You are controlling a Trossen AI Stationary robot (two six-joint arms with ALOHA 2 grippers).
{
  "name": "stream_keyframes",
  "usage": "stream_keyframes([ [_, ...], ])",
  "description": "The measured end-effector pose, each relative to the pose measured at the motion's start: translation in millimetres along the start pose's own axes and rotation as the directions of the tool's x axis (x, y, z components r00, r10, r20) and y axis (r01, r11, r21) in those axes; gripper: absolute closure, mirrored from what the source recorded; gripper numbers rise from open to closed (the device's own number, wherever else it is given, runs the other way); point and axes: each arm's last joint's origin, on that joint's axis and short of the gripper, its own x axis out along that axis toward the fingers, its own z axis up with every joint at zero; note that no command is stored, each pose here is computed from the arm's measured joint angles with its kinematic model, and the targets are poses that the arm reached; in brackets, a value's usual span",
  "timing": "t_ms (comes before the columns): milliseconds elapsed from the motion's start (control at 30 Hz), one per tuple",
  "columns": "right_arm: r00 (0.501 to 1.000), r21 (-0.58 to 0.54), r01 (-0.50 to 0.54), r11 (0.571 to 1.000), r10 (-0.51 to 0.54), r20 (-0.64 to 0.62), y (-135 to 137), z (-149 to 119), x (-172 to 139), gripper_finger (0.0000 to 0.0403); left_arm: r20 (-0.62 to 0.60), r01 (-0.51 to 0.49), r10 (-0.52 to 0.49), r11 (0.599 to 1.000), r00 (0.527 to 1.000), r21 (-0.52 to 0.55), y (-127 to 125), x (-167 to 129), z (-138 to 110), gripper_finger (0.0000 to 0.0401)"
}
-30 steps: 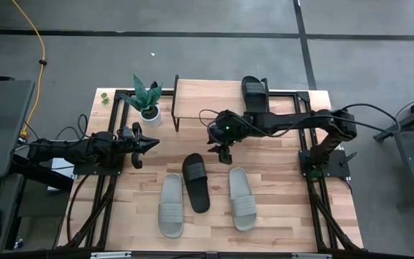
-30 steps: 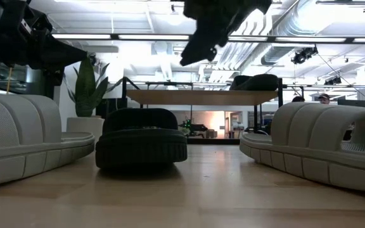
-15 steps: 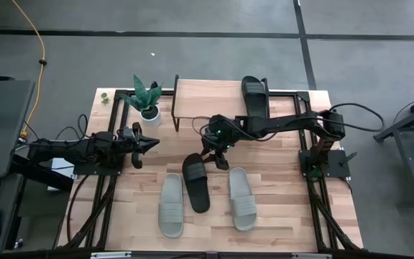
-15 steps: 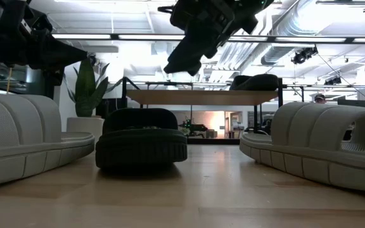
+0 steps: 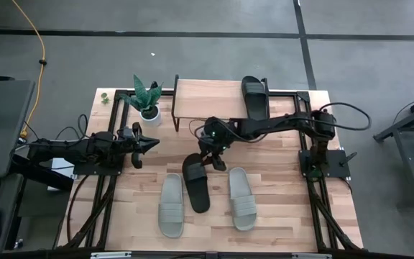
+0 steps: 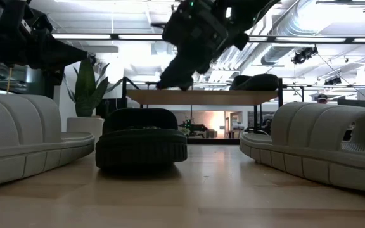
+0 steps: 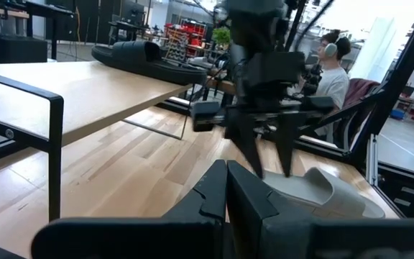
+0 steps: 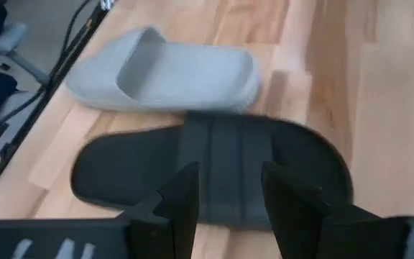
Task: Pick and place slides into the shelf
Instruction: Put the black slide on the shelf
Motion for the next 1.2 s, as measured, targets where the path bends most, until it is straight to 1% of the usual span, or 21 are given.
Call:
stream_keyframes([
  [200,0.999,0.0,-0.022,1.0,0.022,0.027,-17.2,-3.2,-4.8,0.0263,0.0,0.0,0.0,1.0,1.0,0.0,0.0,0.0,0.0,0.04],
  [267,0.998,-0.014,-0.036,0.999,0.037,0.057,-21.6,-2.8,-1.8,0.0263,0.0,0.0,0.0,1.0,1.0,0.0,0.0,0.0,0.0,0.04],
  [367,0.995,-0.018,-0.078,0.997,0.079,0.063,-24.6,-6.3,5.3,0.0263,-0.001,-0.001,0.001,1.0,1.0,0.0,0.0,0.0,-0.1,0.04],
  [633,0.995,0.003,-0.081,0.997,0.081,0.059,-36.5,-15.8,16.9,0.0263,-0.002,-0.001,0.001,1.0,1.0,0.0,0.1,0.0,-0.2,0.04],
  [933,0.994,0.014,-0.1,0.995,0.099,0.053,-39.1,-19.9,21.6,0.0262,-0.002,-0.001,0.001,1.0,1.0,0.0,0.1,0.0,-0.2,0.04],
  [1200,0.996,0.039,-0.072,0.997,0.07,0.046,-39.7,-20.2,21.8,0.0238,-0.002,-0.001,0.001,1.0,1.0,0.001,0.1,0.0,-0.3,0.04],
])
